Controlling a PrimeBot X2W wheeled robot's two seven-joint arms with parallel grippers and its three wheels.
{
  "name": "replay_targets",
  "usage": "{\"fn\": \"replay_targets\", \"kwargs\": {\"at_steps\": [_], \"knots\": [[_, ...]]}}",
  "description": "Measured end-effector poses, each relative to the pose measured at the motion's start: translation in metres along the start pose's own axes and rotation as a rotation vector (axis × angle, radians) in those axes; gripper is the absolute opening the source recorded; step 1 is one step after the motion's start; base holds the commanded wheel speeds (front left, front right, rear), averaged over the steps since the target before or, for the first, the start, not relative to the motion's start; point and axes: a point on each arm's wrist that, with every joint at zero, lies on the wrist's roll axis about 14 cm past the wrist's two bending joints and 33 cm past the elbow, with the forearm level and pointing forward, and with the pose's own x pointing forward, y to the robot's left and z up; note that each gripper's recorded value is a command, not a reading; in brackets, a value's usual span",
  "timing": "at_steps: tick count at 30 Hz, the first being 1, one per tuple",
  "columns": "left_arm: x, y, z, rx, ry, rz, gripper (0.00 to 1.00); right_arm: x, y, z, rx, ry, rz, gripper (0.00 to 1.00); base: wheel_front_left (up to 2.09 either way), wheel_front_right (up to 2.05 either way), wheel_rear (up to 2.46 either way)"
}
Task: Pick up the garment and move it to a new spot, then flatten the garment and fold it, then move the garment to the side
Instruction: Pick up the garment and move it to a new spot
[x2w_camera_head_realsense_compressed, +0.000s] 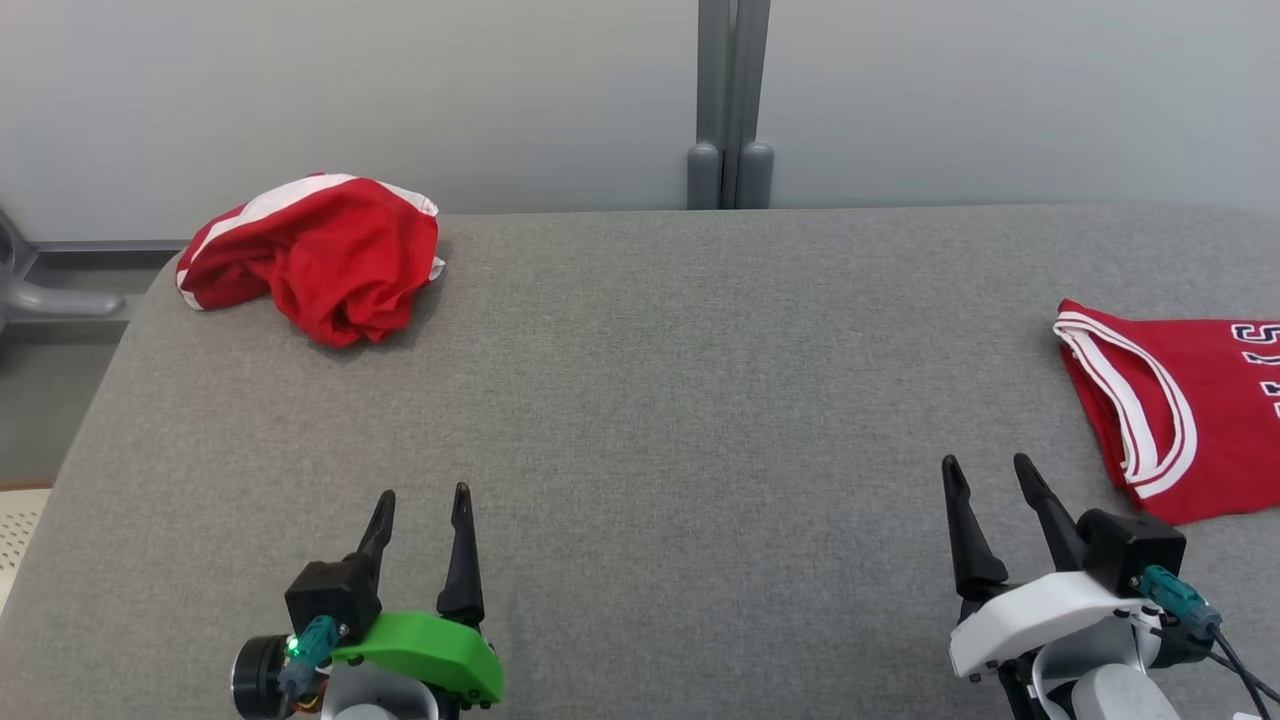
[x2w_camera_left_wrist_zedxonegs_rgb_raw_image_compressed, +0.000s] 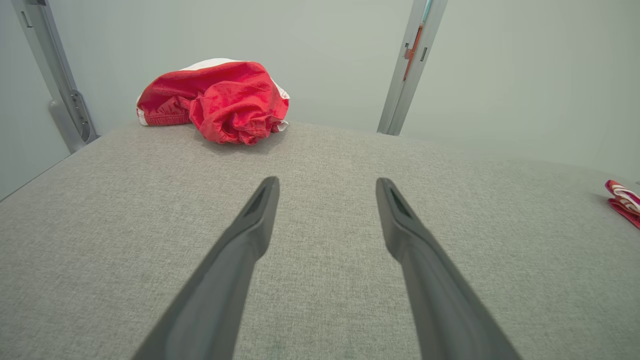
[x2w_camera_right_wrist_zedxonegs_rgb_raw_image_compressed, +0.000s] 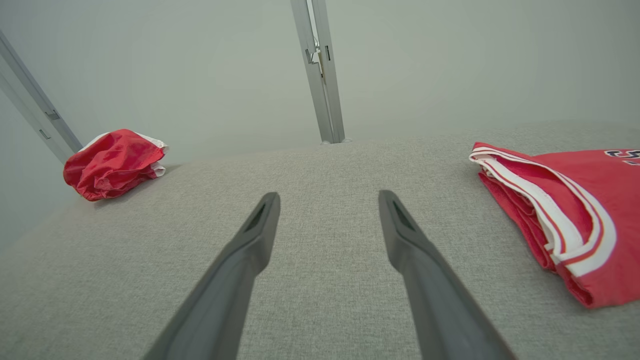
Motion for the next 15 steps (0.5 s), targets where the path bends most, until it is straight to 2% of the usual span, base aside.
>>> {"fn": "replay_targets", "kwargs": {"at_steps": [8, 15], "knots": [[-0.006, 0.019, 0.013, 0.008, -0.039, 0.056, 1.00, 0.012, 0.020, -0.002, -0.006, 0.001, 0.064, 1.00, 0.00, 0.00, 0.00], [-0.030, 0.066, 0.027, 0.020, -0.083, 0.195, 1.00, 0.033, 0.069, -0.008, 0.000, 0.016, 0.208, 1.00, 0.00, 0.00, 0.00]]}}
